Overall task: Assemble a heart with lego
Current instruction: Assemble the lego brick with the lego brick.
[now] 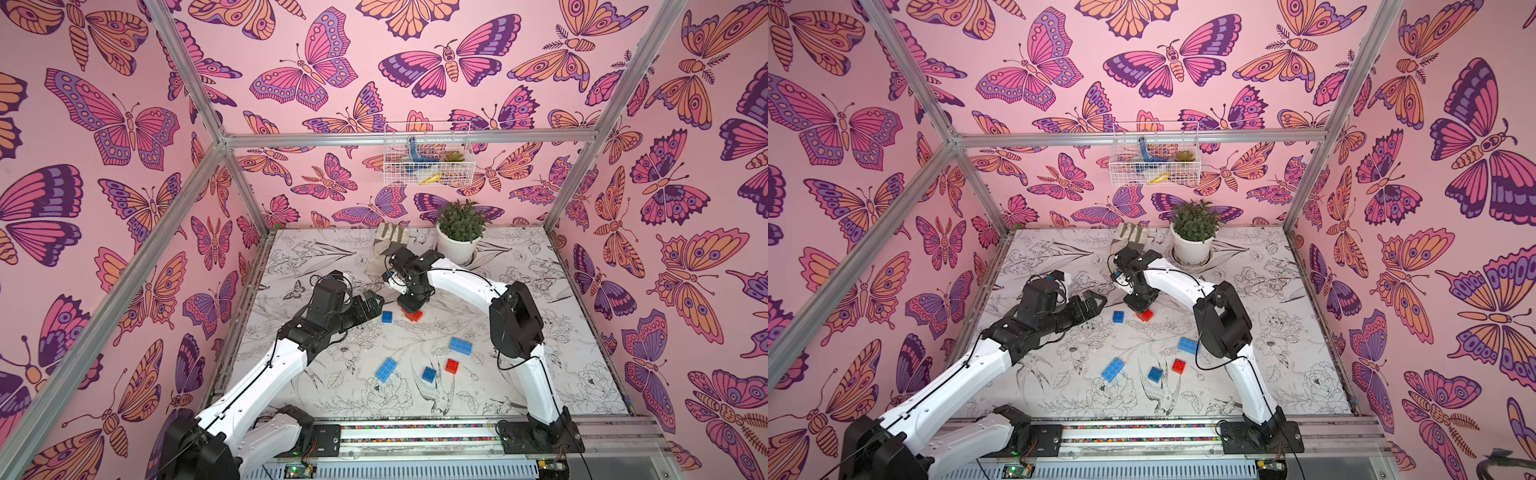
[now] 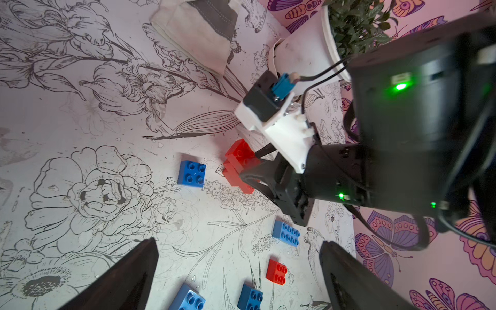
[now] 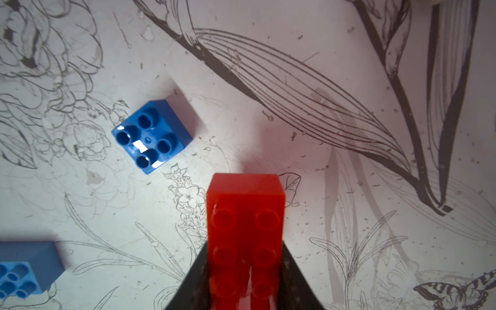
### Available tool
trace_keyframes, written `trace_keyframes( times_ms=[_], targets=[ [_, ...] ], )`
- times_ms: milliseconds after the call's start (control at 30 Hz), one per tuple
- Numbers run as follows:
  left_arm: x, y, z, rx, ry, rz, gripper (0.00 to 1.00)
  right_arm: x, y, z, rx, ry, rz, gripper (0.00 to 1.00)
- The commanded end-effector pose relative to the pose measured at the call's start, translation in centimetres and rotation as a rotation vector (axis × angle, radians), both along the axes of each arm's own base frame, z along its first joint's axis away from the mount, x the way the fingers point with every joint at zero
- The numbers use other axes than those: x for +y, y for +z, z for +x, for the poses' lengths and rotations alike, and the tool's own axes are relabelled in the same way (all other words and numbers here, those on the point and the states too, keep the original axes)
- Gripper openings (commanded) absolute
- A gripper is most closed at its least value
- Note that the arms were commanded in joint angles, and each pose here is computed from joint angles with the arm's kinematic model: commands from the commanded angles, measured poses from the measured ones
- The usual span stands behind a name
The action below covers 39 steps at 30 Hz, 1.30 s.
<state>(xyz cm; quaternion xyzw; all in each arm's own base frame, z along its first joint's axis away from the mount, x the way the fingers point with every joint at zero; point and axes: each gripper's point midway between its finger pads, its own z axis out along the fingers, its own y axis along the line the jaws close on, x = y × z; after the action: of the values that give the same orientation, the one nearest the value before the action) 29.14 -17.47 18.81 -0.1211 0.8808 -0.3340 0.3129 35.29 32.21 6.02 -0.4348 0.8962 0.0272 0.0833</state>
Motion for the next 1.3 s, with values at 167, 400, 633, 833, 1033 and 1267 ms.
trace_keyframes(
  times_ms=[167, 400, 633, 833, 1033, 1267],
  targets=[
    [0.6, 2.4, -0.1, -0.018, 0.044, -0.038, 1.00, -0.6, -0.8, -0.3, 0.045, 0.013, -0.024, 0.04],
    [0.1, 3.6, -0.3, -0.021, 0.024, -0.070, 1.00, -1.4, -1.5, -1.1, 0.087, 0.059, -0.049, 0.04],
    [-0.3, 5.7, -0.2, -0.052, 0.011, -0.104, 1.00, -2.6, -3.6, -2.5, 0.145, 0.034, -0.061, 0.04],
    [-0.8, 7.0, -0.2, -0.069, -0.013, -0.128, 1.00, -3.3, -5.5, -3.8, 0.170, 0.021, -0.053, 0.03],
    [-1.1, 8.2, -0.2, -0.090, -0.029, -0.142, 1.00, -4.6, -7.4, -5.1, 0.219, 0.011, -0.103, 0.03],
    [-0.5, 8.4, -0.3, -0.126, -0.012, -0.115, 1.00, -3.8, -5.2, -4.1, 0.132, -0.002, -0.035, 0.18]
  ],
)
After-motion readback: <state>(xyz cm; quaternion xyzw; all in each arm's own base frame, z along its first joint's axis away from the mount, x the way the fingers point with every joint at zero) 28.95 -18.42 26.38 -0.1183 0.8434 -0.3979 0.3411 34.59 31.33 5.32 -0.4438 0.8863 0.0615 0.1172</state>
